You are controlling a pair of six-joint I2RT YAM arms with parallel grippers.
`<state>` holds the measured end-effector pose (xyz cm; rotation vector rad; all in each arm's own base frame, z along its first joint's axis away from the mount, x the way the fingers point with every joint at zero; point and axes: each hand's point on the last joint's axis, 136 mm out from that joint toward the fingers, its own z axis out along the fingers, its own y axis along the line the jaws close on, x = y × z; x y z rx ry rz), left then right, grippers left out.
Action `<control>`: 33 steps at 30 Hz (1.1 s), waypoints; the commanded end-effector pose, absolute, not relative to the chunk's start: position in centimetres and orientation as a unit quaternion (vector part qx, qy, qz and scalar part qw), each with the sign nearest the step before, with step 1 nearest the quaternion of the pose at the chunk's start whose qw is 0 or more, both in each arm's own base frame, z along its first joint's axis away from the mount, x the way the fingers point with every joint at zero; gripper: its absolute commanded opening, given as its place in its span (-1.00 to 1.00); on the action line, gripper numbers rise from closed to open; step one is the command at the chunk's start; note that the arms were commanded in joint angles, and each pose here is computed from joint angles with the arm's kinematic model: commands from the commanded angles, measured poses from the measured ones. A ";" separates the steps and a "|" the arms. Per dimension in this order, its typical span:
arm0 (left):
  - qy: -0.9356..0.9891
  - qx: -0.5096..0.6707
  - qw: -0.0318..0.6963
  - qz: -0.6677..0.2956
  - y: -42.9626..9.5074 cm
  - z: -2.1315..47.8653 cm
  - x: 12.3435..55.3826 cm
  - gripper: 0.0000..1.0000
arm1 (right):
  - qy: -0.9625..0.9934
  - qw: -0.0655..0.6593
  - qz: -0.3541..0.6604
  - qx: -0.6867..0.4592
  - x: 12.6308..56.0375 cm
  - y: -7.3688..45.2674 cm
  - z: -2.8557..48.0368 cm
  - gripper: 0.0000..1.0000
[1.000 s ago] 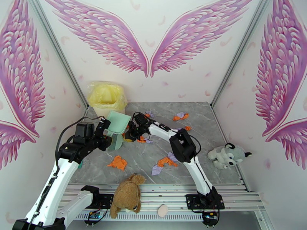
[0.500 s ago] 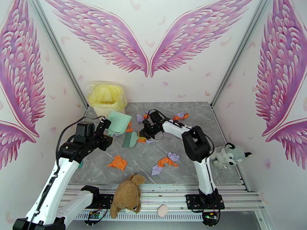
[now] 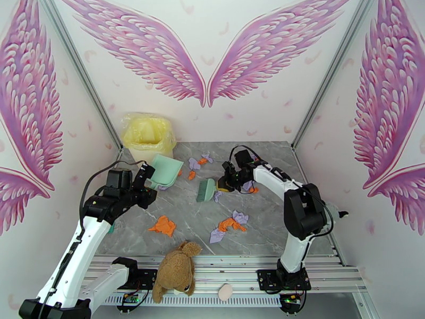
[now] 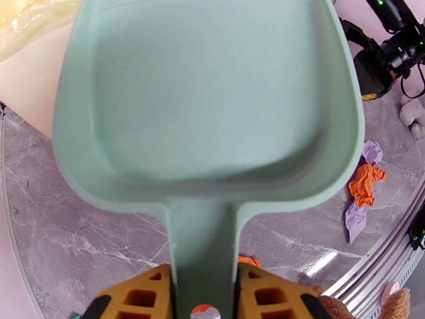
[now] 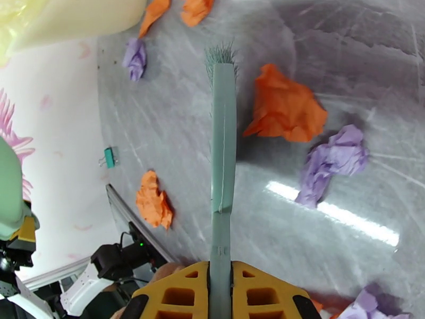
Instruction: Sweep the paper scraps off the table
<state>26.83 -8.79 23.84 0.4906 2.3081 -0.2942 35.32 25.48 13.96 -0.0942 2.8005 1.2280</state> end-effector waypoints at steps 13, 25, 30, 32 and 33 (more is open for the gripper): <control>0.893 0.193 0.388 -0.122 -9.0 25.2 26.9 -1.00 | 0.864 0.039 0.496 -0.083 38.4 42.3 18.8 -1.00; 0.891 0.194 0.392 -0.123 -9.0 25.5 26.6 -1.00 | 0.880 0.009 0.473 -0.048 40.4 45.7 12.4 -1.00; 0.891 0.195 0.391 -0.124 -9.0 25.5 26.5 -1.00 | 0.892 -0.001 0.450 -0.040 40.6 44.9 9.7 -1.00; 0.892 0.195 0.390 -0.124 -9.0 25.4 26.5 -1.00 | 0.897 0.000 0.441 -0.039 40.6 44.1 9.2 -1.00; 0.892 0.195 0.390 -0.124 -9.0 25.4 26.5 -1.00 | 0.900 0.001 0.434 -0.038 40.6 43.5 8.9 -1.00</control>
